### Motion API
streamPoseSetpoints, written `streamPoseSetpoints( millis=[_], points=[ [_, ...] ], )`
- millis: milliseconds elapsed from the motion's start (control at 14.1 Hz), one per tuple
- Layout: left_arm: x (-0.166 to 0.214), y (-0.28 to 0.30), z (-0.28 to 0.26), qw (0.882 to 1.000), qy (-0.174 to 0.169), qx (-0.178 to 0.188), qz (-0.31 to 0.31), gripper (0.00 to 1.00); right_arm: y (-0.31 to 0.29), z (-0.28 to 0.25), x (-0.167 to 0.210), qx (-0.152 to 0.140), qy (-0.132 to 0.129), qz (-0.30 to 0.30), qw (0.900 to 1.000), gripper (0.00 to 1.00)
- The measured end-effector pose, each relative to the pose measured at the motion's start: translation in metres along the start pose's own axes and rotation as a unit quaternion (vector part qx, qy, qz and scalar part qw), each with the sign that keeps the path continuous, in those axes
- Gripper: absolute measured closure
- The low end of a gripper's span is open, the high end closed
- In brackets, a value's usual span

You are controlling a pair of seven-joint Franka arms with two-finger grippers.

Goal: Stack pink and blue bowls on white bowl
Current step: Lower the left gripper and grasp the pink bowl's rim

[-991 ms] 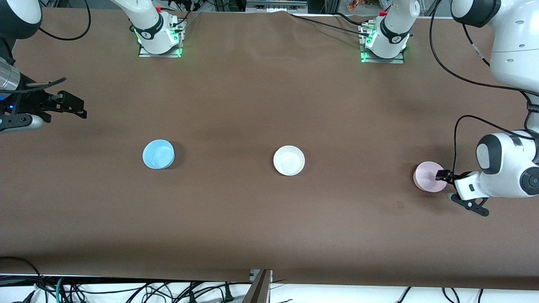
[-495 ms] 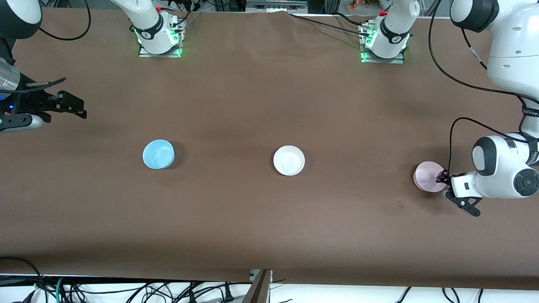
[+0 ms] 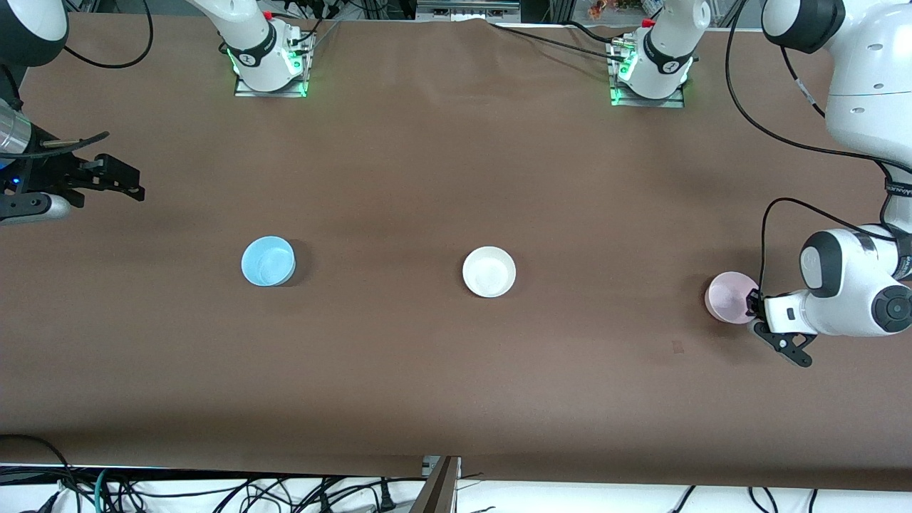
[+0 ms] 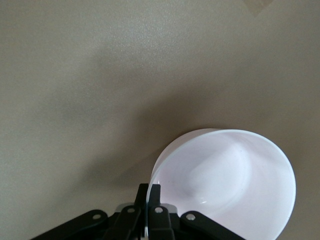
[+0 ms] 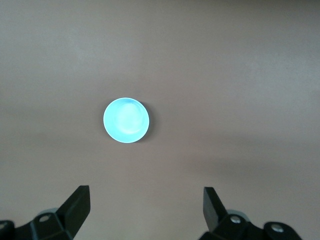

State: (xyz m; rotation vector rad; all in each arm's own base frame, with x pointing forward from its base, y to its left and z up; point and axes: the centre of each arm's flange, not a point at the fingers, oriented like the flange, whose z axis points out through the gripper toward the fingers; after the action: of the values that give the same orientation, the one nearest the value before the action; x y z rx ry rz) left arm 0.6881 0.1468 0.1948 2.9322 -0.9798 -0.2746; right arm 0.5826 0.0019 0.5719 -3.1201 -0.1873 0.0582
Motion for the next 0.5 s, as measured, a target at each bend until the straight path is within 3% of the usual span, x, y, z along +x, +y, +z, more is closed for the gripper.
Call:
streamPoseSetpoints(
  millis=[495],
  points=[
    [0.019, 0.020, -0.036, 1.000, 0.003, -0.015, 0.020, 0.97, 0.004, 0.000, 0.003, -0.007, 0.008, 0.002, 1.000, 0.00]
  ],
)
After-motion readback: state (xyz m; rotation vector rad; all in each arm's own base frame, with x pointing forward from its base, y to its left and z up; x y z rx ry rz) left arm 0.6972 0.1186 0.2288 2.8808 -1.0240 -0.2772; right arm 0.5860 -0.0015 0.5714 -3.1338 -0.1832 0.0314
